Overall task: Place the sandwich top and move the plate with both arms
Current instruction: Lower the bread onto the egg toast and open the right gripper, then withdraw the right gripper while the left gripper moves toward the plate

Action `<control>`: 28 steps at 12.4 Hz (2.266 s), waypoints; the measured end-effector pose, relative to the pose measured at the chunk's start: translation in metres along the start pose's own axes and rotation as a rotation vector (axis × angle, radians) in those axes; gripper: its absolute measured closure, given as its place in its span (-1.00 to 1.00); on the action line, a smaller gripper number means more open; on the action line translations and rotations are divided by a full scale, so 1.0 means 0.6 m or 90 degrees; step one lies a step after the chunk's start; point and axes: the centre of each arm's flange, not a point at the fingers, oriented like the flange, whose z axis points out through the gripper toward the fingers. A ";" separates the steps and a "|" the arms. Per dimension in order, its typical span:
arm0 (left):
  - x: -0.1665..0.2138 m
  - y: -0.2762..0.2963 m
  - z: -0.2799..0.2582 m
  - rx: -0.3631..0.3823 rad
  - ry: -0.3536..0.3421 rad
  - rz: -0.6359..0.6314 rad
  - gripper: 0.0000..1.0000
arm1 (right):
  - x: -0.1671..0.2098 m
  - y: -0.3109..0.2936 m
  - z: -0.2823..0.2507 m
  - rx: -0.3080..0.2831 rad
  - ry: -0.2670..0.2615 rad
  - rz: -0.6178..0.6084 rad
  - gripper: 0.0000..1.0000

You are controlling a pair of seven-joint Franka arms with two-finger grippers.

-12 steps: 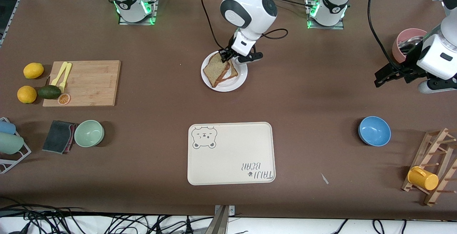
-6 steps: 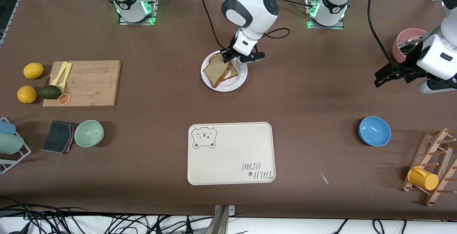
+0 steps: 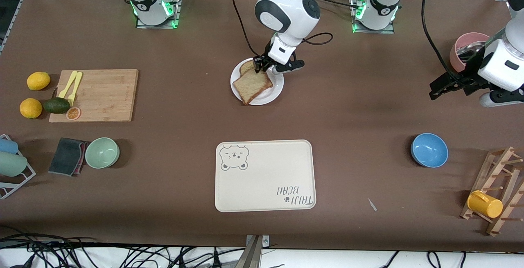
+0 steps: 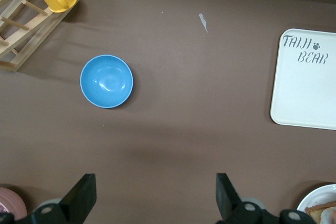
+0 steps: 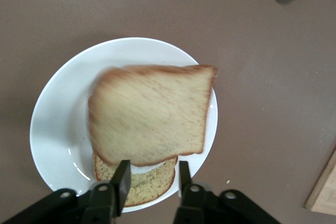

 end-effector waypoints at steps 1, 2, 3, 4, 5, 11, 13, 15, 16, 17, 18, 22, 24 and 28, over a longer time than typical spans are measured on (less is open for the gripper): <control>0.000 0.000 0.000 0.000 0.000 0.000 -1.00 | 0.002 0.001 -0.006 0.003 0.004 0.002 -0.22; 0.000 0.000 0.000 0.000 0.000 0.000 -1.00 | 0.005 0.003 -0.012 0.006 0.007 0.005 -0.41; 0.000 0.000 0.000 0.000 0.000 0.000 -1.00 | 0.009 0.007 -0.017 0.009 0.009 0.009 -0.41; 0.000 0.000 0.000 0.000 0.000 0.000 -1.00 | 0.016 0.016 -0.021 0.016 0.007 0.017 -0.46; 0.000 0.000 0.000 0.000 0.000 0.000 -1.00 | 0.029 0.034 -0.024 0.027 0.002 0.033 -0.49; 0.000 0.002 -0.001 0.000 0.001 0.000 -1.00 | 0.130 0.324 -0.056 0.127 -0.049 0.159 -0.72; 0.000 0.002 -0.001 0.000 0.001 -0.001 -1.00 | 0.145 0.420 -0.057 0.173 -0.070 0.204 -0.87; 0.000 0.001 -0.001 0.000 0.000 -0.002 -1.00 | 0.153 0.524 -0.047 0.204 -0.089 0.270 -0.88; 0.000 0.000 -0.001 0.000 0.000 -0.003 -1.00 | 0.150 0.580 -0.043 0.211 -0.095 0.306 -0.89; 0.000 0.000 -0.001 0.000 -0.001 -0.003 -1.00 | 0.141 0.630 -0.041 0.221 -0.101 0.338 -0.99; 0.000 0.000 -0.001 0.000 -0.001 -0.003 -1.00 | 0.130 0.675 -0.042 0.237 -0.110 0.367 -1.00; -0.011 0.006 0.005 0.007 -0.030 -0.012 -1.00 | 0.070 0.833 -0.038 0.269 -0.121 0.362 -1.00; -0.017 0.024 0.006 0.008 -0.035 -0.021 -1.00 | 0.039 0.853 -0.039 0.273 -0.125 0.365 -1.00; -0.029 0.048 0.030 0.015 -0.061 -0.021 -1.00 | -0.017 0.919 -0.027 0.286 -0.135 0.403 -1.00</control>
